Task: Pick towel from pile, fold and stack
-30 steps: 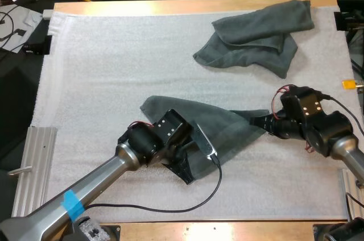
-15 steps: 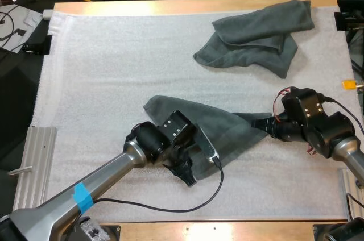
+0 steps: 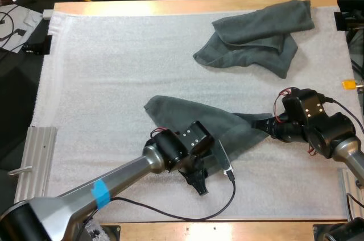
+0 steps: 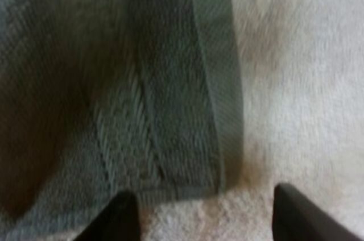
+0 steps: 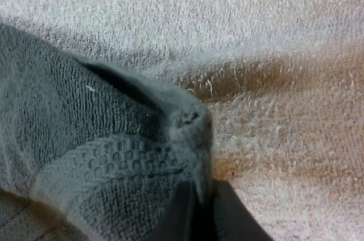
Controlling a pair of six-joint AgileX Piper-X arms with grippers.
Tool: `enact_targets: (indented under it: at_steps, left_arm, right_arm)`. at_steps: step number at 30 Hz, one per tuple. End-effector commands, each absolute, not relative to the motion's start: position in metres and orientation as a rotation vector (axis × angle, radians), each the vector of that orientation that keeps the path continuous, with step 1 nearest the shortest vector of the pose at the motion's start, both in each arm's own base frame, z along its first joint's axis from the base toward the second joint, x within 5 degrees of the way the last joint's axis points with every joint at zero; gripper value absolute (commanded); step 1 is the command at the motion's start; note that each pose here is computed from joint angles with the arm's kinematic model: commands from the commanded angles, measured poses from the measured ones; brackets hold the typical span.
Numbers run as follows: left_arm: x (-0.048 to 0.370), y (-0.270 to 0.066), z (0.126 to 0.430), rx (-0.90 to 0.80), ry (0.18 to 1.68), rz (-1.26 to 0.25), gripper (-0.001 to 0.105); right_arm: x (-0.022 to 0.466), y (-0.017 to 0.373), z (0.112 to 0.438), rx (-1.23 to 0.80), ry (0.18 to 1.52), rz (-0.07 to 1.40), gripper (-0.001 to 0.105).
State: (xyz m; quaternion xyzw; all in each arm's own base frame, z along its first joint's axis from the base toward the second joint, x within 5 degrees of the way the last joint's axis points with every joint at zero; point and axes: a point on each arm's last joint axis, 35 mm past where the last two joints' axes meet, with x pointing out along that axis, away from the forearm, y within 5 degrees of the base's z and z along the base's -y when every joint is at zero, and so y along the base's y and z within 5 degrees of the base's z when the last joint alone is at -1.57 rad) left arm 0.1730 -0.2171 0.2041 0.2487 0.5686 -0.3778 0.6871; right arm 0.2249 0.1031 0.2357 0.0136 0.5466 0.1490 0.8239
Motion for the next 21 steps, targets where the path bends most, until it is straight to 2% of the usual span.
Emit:
enact_targets:
  at_steps: [1, 7, 15, 21]
  left_arm:
    - [0.174, -0.223, 0.192, 0.612, 1.272, -0.818, 0.048]
    - [0.177, -0.228, 0.171, 0.639, 1.335, -0.803, 0.047]
    - [0.179, -0.23, 0.162, 0.625, 1.365, -0.8, 0.047]
    - [0.179, -0.23, 0.157, 0.63, 1.378, -0.794, 0.038]
  right_arm:
    - [0.223, 0.102, 0.238, 0.022, 1.168, 0.317, 0.0]
    - [0.222, 0.101, 0.238, 0.022, 1.17, 0.316, 0.0]
    - [0.222, 0.102, 0.24, 0.027, 1.163, 0.321, 0.0]
    - [0.222, 0.102, 0.242, 0.027, 1.159, 0.324, 0.0]
